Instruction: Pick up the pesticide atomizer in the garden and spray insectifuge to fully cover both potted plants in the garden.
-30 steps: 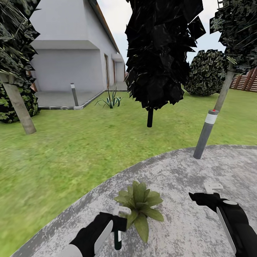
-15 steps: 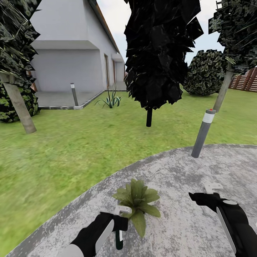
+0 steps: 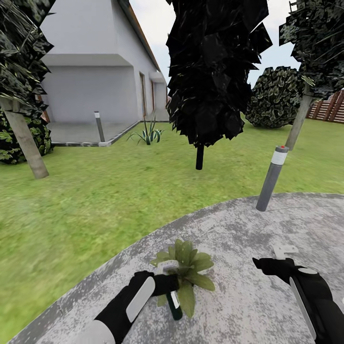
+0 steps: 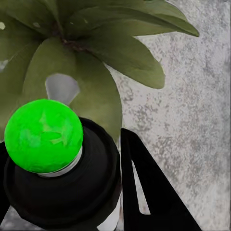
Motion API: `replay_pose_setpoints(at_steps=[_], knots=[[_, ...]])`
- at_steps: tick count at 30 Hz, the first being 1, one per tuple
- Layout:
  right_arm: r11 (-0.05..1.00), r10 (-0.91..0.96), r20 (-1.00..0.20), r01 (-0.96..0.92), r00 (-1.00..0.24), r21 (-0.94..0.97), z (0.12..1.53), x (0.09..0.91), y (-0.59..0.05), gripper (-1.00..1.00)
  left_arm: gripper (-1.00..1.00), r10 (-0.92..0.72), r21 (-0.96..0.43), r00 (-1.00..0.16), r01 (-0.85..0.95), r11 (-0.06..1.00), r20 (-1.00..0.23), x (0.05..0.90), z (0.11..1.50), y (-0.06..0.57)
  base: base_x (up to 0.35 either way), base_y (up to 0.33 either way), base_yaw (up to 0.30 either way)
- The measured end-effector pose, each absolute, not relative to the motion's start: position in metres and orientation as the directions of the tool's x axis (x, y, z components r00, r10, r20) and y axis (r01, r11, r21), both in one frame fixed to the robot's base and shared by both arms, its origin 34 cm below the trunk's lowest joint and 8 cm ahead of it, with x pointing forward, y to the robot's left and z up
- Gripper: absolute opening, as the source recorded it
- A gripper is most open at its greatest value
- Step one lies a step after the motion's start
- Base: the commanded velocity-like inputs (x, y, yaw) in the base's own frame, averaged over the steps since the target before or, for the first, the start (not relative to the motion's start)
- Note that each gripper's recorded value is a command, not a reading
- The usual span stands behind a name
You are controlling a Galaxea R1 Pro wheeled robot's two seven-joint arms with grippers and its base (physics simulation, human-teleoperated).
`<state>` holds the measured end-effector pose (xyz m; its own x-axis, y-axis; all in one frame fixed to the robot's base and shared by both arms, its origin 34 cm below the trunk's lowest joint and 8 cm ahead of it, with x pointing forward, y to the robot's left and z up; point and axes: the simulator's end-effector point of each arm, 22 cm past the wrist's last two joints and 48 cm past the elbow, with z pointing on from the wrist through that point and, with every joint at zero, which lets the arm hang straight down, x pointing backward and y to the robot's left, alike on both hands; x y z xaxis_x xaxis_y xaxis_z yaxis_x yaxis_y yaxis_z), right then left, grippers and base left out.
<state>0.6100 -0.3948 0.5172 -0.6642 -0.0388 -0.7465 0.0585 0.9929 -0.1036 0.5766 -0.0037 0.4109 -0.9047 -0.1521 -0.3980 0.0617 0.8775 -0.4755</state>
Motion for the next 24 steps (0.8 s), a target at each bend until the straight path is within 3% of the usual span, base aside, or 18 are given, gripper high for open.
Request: replay_pose_setpoints(at_steps=[24], knots=[[0.993,-0.039,-0.746,0.058,-0.665,-0.104,0.517,0.610,-0.395,1.00,-1.00,-0.159,-0.513,-0.878,0.110,0.851,-0.452,0.591,0.447,-0.027,0.000,0.000,0.000]])
